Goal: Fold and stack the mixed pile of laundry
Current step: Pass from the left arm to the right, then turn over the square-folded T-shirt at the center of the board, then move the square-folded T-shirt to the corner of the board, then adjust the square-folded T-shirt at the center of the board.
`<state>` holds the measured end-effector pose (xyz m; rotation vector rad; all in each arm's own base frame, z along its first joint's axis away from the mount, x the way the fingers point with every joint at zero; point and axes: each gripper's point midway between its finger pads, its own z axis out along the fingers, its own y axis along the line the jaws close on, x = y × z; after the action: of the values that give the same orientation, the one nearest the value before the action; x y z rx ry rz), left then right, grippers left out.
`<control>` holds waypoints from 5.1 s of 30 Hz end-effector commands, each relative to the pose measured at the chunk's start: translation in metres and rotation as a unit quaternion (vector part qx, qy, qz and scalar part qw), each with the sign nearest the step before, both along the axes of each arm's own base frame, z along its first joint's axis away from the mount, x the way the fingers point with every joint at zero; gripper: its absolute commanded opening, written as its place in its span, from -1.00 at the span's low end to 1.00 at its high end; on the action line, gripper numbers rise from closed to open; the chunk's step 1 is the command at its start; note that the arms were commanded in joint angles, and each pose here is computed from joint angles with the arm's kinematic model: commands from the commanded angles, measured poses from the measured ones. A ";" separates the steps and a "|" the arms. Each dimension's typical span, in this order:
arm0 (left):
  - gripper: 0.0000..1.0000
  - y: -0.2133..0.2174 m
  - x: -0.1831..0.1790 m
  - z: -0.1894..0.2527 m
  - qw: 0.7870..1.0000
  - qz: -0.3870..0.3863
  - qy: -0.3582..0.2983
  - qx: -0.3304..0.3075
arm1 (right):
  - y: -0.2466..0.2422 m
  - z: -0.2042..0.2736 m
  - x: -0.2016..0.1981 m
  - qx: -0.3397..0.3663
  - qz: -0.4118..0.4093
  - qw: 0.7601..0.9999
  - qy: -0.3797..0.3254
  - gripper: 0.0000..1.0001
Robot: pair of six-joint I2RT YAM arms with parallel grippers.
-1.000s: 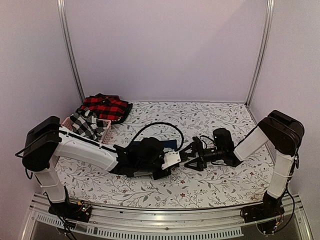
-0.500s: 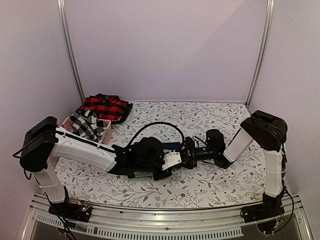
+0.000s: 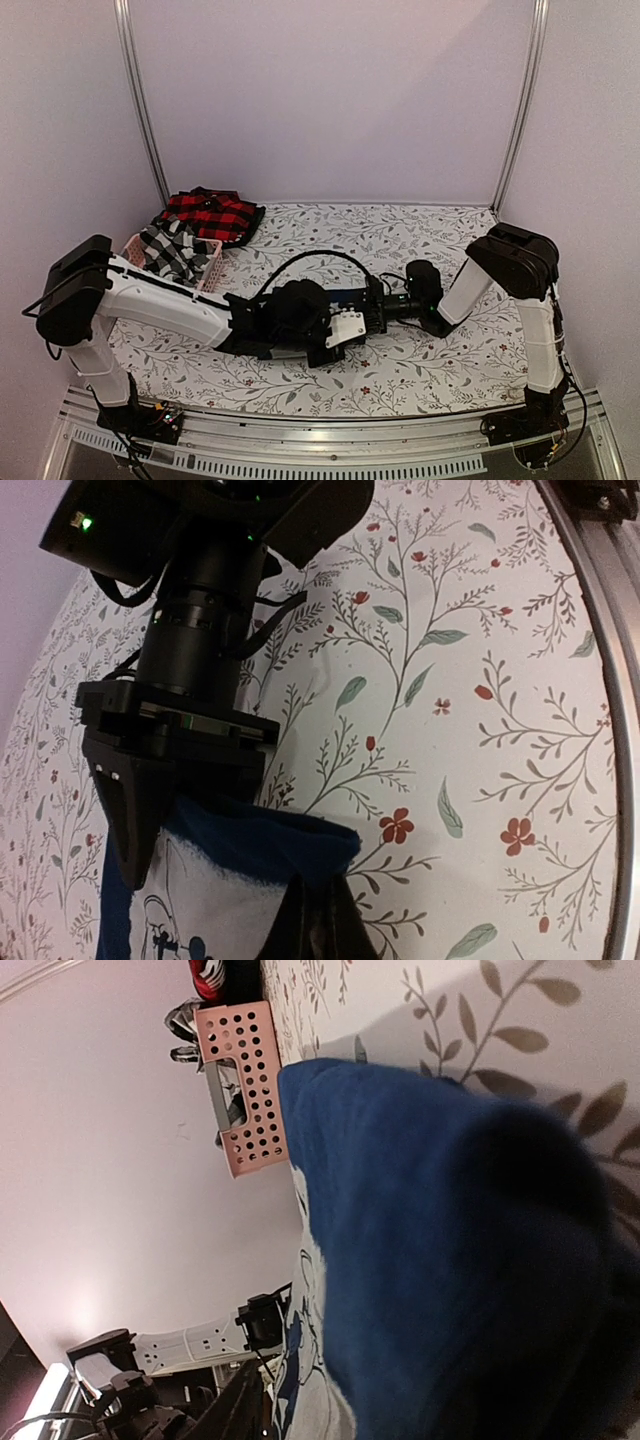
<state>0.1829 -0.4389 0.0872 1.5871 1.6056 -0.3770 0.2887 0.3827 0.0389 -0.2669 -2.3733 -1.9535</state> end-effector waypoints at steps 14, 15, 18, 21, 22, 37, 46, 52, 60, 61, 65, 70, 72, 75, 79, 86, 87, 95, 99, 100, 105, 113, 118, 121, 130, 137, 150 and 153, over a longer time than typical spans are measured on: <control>0.72 0.034 0.029 0.083 0.983 0.113 -0.022 -0.141 | -0.043 0.001 0.026 -0.130 0.006 0.990 -0.060 -1.00; 0.80 0.039 0.033 0.087 0.981 0.125 -0.021 -0.150 | -0.050 0.010 0.031 -0.140 0.006 0.987 -0.080 -1.00; 0.98 0.053 0.047 0.093 0.973 0.158 -0.018 -0.170 | -0.073 0.024 0.043 -0.174 0.005 0.978 -0.118 -1.00; 0.99 0.063 0.056 0.097 0.967 0.179 -0.014 -0.182 | -0.103 0.035 0.053 -0.220 0.005 0.964 -0.146 -1.00; 0.99 0.066 0.059 0.098 0.965 0.185 -0.015 -0.184 | -0.114 0.041 0.057 -0.233 0.001 0.959 -0.158 -1.00; 0.99 0.104 0.089 0.095 0.947 0.259 -0.035 -0.186 | -0.344 0.156 0.135 -0.610 -0.133 0.723 -0.296 -1.00; 0.99 0.132 0.093 0.100 0.938 0.282 -0.040 -0.196 | -0.330 0.168 0.189 -0.736 -0.033 0.593 -0.325 -1.00; 0.99 0.150 0.092 0.109 0.926 0.309 -0.026 -0.217 | -0.223 0.056 0.190 -0.757 0.171 0.528 -0.345 -1.00; 0.99 0.176 0.094 0.123 0.908 0.334 -0.007 -0.251 | -0.096 -0.027 0.107 -0.717 0.351 0.449 -0.402 -1.00; 0.99 0.180 0.095 0.123 0.905 0.340 -0.004 -0.254 | -0.083 -0.034 0.092 -0.711 0.368 0.439 -0.409 -1.00; 0.99 0.192 0.102 0.123 0.893 0.361 0.017 -0.267 | -0.055 -0.044 0.048 -0.698 0.402 0.420 -0.419 -1.00; 0.99 0.213 0.117 0.117 0.871 0.401 0.046 -0.280 | -0.013 -0.028 0.014 -0.663 0.387 0.471 -0.434 -0.87; 0.99 0.222 0.124 0.114 0.857 0.422 0.063 -0.288 | 0.009 -0.017 0.003 -0.625 0.372 0.532 -0.434 -0.48; 0.99 0.238 0.135 0.108 0.837 0.449 0.090 -0.299 | 0.035 0.009 -0.008 -0.565 0.345 0.597 -0.453 -0.04; 0.99 0.240 0.138 0.102 0.834 0.444 0.120 -0.304 | 0.052 0.086 -0.001 -0.447 0.271 0.683 -0.511 0.59; 0.74 0.171 0.124 0.068 0.879 0.353 0.206 -0.247 | -0.037 0.158 0.076 -0.358 0.117 0.772 -0.512 0.58; 0.68 0.158 0.121 0.060 0.884 0.337 0.220 -0.236 | -0.055 0.151 0.089 -0.374 0.101 0.774 -0.501 0.55; 0.19 0.050 0.103 0.004 0.914 0.260 0.275 -0.148 | -0.125 0.051 0.135 -0.437 0.073 0.806 -0.392 0.31; 0.05 0.028 0.105 -0.018 0.913 0.252 0.293 -0.128 | -0.130 0.001 0.126 -0.445 0.106 0.817 -0.352 0.29; 0.03 0.028 0.107 -0.024 0.912 0.259 0.293 -0.123 | -0.132 -0.012 0.120 -0.445 0.117 0.820 -0.340 0.27; -0.03 0.050 0.126 -0.050 0.897 0.302 0.307 -0.106 | -0.138 -0.046 0.079 -0.436 0.146 0.839 -0.290 0.24; -0.05 0.135 0.167 -0.074 0.853 0.414 0.304 -0.089 | -0.102 -0.035 -0.039 -0.389 0.189 0.870 -0.238 0.30; 0.09 0.160 0.178 -0.057 0.850 0.431 0.285 -0.100 | -0.075 -0.014 -0.116 -0.321 0.218 0.899 -0.203 0.42; 0.19 0.164 0.178 -0.037 0.855 0.419 0.279 -0.125 | -0.075 0.020 -0.116 -0.292 0.189 0.910 -0.226 0.45; 0.22 0.154 0.122 -0.009 0.848 0.366 0.339 -0.180 | -0.099 0.064 -0.014 -0.313 0.110 0.875 -0.353 0.35; 0.23 0.161 0.080 -0.055 0.804 0.423 0.396 -0.130 | -0.073 0.019 0.011 -0.314 0.164 0.871 -0.339 0.24; -0.61 0.142 0.118 -0.077 0.817 0.429 0.370 -0.105 | -0.074 -0.017 -0.016 -0.296 0.186 0.892 -0.287 -0.39; -0.69 0.139 0.148 -0.078 0.828 0.424 0.353 -0.104 | -0.082 -0.016 -0.030 -0.289 0.172 0.902 -0.269 -0.39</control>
<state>0.2985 -0.3019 0.0131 0.3683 2.5584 -0.7109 0.2799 0.3096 0.0214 0.8148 -3.0380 -1.1979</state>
